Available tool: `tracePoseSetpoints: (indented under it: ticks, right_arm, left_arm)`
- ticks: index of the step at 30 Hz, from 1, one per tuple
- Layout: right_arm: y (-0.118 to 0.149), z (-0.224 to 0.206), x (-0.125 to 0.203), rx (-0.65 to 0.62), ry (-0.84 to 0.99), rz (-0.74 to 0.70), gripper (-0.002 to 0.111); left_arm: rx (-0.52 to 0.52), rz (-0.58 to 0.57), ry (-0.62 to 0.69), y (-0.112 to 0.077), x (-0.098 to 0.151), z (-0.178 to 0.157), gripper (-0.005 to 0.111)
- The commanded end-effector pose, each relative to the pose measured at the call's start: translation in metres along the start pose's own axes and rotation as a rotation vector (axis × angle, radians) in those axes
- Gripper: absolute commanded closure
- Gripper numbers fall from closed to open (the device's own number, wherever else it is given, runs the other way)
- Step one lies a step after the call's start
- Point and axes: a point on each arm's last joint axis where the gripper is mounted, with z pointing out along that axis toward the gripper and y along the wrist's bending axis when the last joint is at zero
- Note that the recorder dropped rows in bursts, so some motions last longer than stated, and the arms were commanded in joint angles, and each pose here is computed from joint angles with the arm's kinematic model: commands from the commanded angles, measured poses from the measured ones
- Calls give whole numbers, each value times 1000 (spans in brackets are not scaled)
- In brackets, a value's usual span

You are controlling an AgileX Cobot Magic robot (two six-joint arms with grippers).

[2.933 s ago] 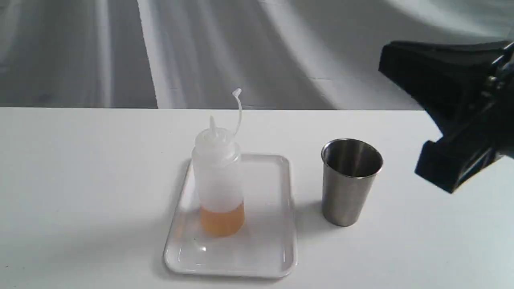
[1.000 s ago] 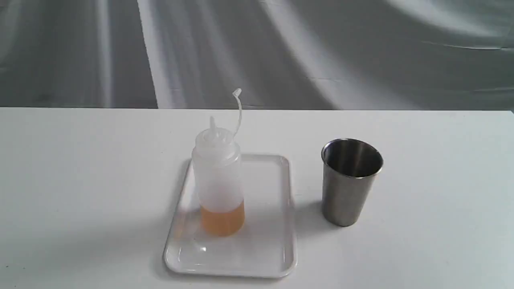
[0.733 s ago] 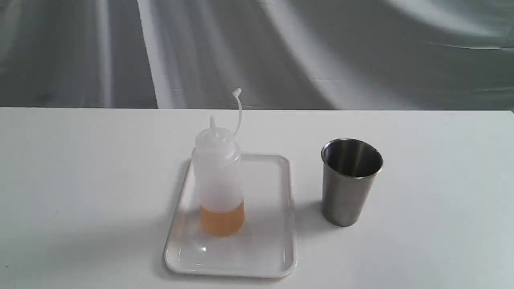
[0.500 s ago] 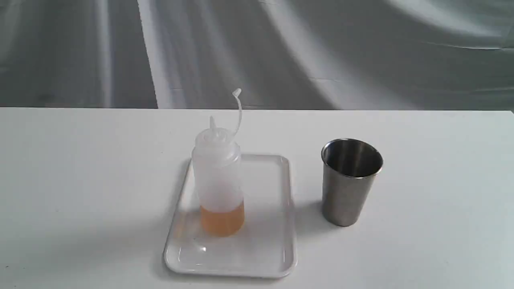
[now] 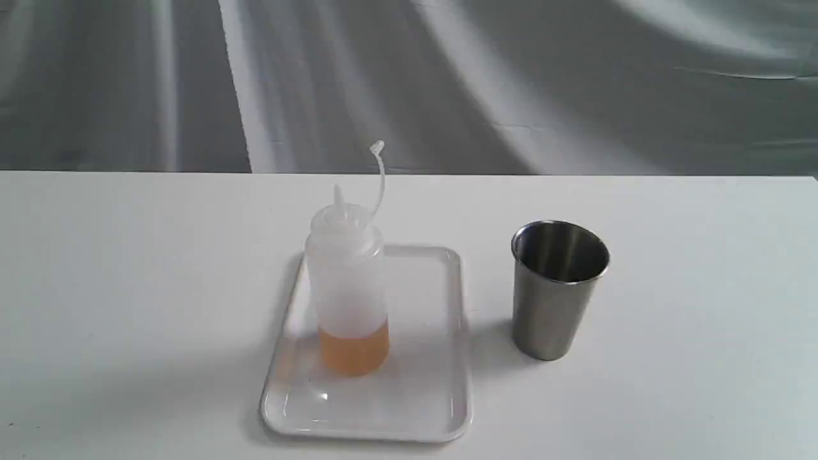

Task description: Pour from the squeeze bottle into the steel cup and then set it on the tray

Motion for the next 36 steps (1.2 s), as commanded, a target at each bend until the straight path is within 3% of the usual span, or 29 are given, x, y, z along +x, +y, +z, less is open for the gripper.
tracePoseSetpoints:
  ticks: [1,16,31,36]
  right_arm:
    - [-4,-2,5,43,42,-16,108]
    - [-12,-4,17,135,176,41,108]
    - [-14,-13,41,138,467,-90,108]
    - [-15,-13,41,143,472,-134,108]
  left_arm:
    - [0,-6,-7,0,1,0,98]
    - [0,-6,-7,0,1,0,98]
    - [0,-3,-7,0,1,0,98]
    - [0,-6,-7,0,1,0,98]
